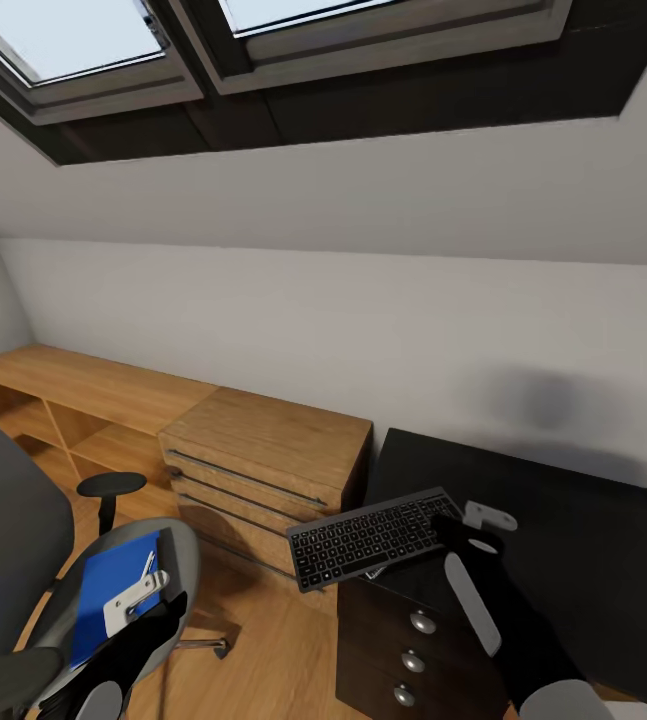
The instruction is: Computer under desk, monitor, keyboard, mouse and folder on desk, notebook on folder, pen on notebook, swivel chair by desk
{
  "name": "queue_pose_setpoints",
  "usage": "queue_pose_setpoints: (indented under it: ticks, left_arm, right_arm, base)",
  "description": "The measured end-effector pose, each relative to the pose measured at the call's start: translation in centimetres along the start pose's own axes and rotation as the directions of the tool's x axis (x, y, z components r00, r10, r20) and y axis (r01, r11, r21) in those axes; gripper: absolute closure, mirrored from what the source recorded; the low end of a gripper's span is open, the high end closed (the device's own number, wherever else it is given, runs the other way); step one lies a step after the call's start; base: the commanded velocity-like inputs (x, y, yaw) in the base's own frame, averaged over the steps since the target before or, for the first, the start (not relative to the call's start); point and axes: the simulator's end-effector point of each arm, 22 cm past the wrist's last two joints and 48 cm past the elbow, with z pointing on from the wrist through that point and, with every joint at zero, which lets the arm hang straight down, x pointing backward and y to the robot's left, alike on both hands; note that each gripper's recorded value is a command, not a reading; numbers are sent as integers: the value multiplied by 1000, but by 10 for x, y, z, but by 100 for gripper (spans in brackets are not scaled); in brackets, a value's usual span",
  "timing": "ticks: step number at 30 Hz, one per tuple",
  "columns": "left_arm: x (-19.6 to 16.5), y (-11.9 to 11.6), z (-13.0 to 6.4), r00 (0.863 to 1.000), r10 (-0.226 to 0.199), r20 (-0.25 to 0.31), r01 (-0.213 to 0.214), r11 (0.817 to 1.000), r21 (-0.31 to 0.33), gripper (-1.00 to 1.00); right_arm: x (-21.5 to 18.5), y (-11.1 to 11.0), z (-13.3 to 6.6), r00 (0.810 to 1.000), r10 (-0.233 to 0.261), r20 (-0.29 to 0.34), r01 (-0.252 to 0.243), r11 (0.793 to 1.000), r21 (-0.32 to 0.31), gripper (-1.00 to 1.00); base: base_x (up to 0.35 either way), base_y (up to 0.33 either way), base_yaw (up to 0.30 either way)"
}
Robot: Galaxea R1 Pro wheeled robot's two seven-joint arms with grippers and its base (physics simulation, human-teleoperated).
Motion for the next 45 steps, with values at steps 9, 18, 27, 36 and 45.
queue_pose_setpoints:
  ticks: [9, 18, 27, 36, 45]
  left_arm:
    - [1, 0, 0, 1000, 0, -2, 0, 1000, -1, -100]
    - [10, 3, 3, 1000, 8, -22, -8, 1000, -8, -100]
    - [49, 23, 16, 994, 37, -105, -43, 997, -57, -100]
    - [51, 20, 16, 993, 38, -112, -44, 998, -49, -100]
    - [50, 19, 16, 993, 38, -111, -43, 998, -42, -100]
  right_arm:
    - [7, 8, -15, 1000, -15, 17, 16, 1000, -26, -100]
    - [10, 14, -19, 999, -29, 19, 30, 999, -38, -100]
    - [15, 32, -25, 1000, -14, 8, 15, 998, -61, -100]
    - [10, 30, -27, 1000, -5, 18, 6, 999, -42, -100]
    - [8, 26, -28, 1000, -2, 21, 2, 1000, -25, -100]
  base:
    - [0, 0, 0]
    - [0, 0, 0]
    - [0, 0, 0]
    - [0, 0, 0]
    - [0, 0, 32]
